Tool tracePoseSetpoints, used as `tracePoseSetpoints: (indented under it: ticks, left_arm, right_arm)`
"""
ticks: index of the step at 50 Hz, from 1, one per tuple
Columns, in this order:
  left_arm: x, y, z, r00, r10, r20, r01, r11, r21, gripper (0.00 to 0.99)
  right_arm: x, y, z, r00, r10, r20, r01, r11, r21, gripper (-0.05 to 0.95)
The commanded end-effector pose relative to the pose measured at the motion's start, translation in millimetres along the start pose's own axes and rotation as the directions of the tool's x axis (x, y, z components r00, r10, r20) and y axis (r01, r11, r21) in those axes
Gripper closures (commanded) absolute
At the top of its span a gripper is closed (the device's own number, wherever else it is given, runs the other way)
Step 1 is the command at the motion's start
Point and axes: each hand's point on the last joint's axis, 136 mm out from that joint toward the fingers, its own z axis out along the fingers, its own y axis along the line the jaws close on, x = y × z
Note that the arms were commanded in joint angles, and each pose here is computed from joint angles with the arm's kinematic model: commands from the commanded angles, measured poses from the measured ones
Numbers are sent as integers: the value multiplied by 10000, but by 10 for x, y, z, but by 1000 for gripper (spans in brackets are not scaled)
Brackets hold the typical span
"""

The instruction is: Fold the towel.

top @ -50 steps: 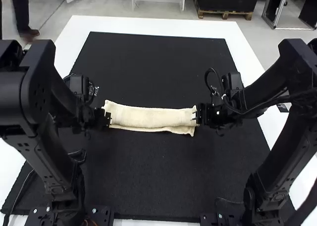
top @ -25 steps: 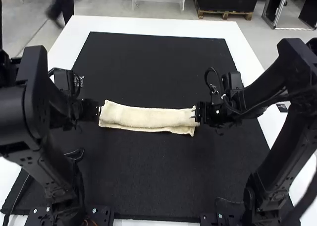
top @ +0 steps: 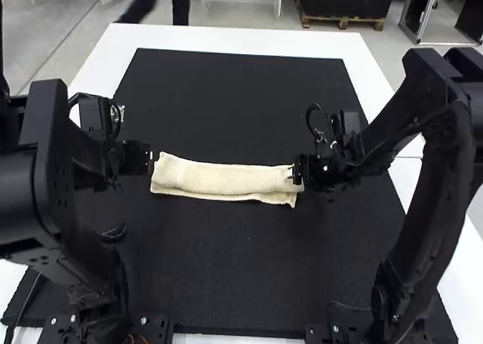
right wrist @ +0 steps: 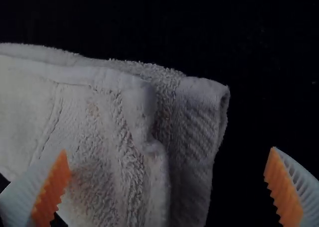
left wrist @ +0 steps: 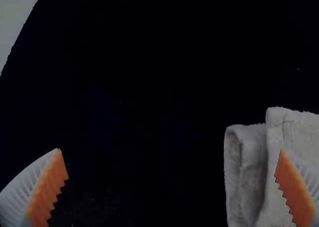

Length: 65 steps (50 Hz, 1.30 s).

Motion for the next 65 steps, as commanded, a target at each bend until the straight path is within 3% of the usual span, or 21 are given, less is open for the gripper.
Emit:
tracePoseSetpoints:
  ticks: [1, 8, 12, 14, 17, 19, 20, 31, 51, 65]
  left_arm:
    - [-212, 35, -47, 9985, -102, 535, 104, 9999, -27, 23]
    - [-216, 30, -66, 9985, -87, 537, 88, 10000, -13, 23]
    - [-238, 33, -84, 9981, -89, 610, 92, 10000, -38, 23]
    - [-251, 33, -94, 9979, -84, 640, 87, 10000, -42, 23]
    - [-281, 34, -115, 9974, -86, 715, 90, 9999, -52, 23]
    - [-310, 36, -132, 9969, -106, 774, 111, 9999, -58, 23]
    - [-322, 37, -138, 9967, -116, 804, 121, 9999, -62, 23]
    - [-373, 56, -167, 9954, -190, 939, 202, 9997, -111, 23]
    - [-306, 71, -160, 9964, -352, 770, 365, 9992, -164, 23]
    - [-206, 75, -149, 9975, -393, 582, 407, 9989, -231, 23]
  right_arm:
    - [-79, 106, 82, 9997, -246, 28, 246, 9993, -289, 0]
    - [-65, 131, 149, 9996, -277, -107, 273, 9990, -345, 8]
    - [-22, 146, 188, 9992, -296, -254, 286, 9988, -385, 130]
    - [12, 151, 209, 9989, -309, -355, 295, 9988, -402, 243]
    - [76, 150, 240, 9978, -412, -526, 391, 9984, -408, 552]
    - [112, 143, 259, 9968, -507, -614, 484, 9981, -391, 872]
    - [144, 142, 270, 9962, -535, -689, 508, 9979, -410, 911]
    - [133, 88, 256, 9961, -476, -746, 456, 9985, -289, 921]
    - [-529, 109, -321, 9966, -288, 775, 310, 9991, -281, 921]
    - [-600, 444, -383, 9955, -609, 728, 694, 9903, -1201, 921]
